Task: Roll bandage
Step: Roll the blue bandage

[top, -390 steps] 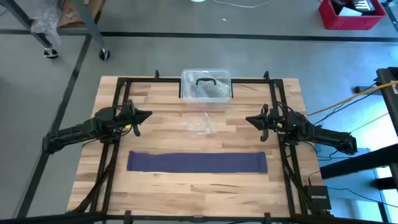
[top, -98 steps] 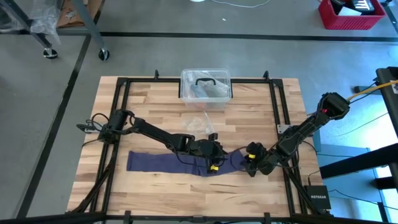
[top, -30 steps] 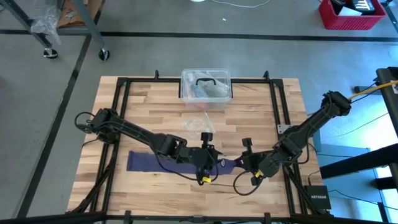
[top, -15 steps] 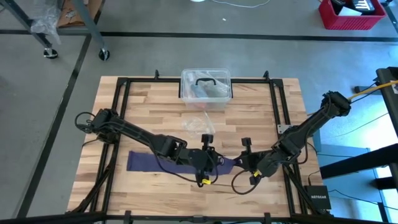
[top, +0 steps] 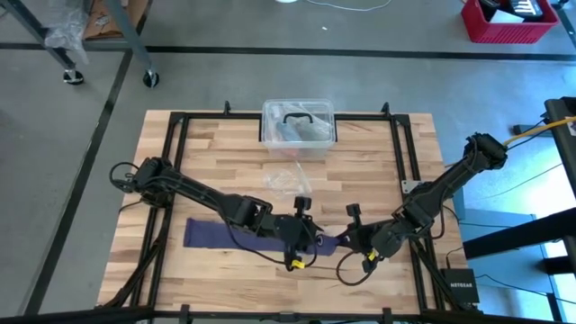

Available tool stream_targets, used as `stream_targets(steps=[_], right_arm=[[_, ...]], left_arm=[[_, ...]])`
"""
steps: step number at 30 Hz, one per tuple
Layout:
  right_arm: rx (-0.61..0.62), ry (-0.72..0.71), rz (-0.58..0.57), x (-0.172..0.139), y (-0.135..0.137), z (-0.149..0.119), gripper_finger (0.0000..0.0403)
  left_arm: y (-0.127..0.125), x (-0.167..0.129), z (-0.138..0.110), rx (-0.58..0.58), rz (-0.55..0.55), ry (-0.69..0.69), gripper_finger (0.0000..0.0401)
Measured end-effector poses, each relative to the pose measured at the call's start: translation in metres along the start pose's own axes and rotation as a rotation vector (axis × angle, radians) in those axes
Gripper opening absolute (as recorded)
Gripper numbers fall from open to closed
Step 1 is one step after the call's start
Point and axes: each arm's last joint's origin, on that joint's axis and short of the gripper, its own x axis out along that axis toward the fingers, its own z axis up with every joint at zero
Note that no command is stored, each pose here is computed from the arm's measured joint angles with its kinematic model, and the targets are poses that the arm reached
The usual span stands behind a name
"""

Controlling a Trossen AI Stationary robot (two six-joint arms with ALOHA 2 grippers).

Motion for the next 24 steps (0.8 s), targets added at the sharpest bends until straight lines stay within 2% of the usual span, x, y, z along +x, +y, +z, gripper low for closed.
stream_targets(steps=[9, 12, 16, 19, 24], right_arm=[[0.027, -0.01, 0.0, 0.0, 0.0, 0.001, 0.0053], [0.082, -0.007, -0.002, 0.0, 0.0, 0.0, 0.0056], [0.18, -0.001, 0.031, 0.0, 0.001, 0.0, 0.0074], [0.205, -0.002, 0.032, -0.001, -0.001, 0.003, 0.0094], [0.291, 0.061, 0.048, -0.034, -0.009, 0.025, 0.013]], left_arm=[[0.002, 0.011, -0.004, -0.006, -0.009, 0.002, 0.0102], [0.005, 0.012, -0.006, -0.004, -0.008, 0.011, 0.0074], [0.005, 0.012, -0.006, 0.007, -0.003, 0.012, 0.0013], [0.001, 0.011, -0.004, 0.024, 0.004, 0.001, 0.0012], [-0.001, 0.001, 0.011, 0.036, 0.058, -0.031, 0.0006]])
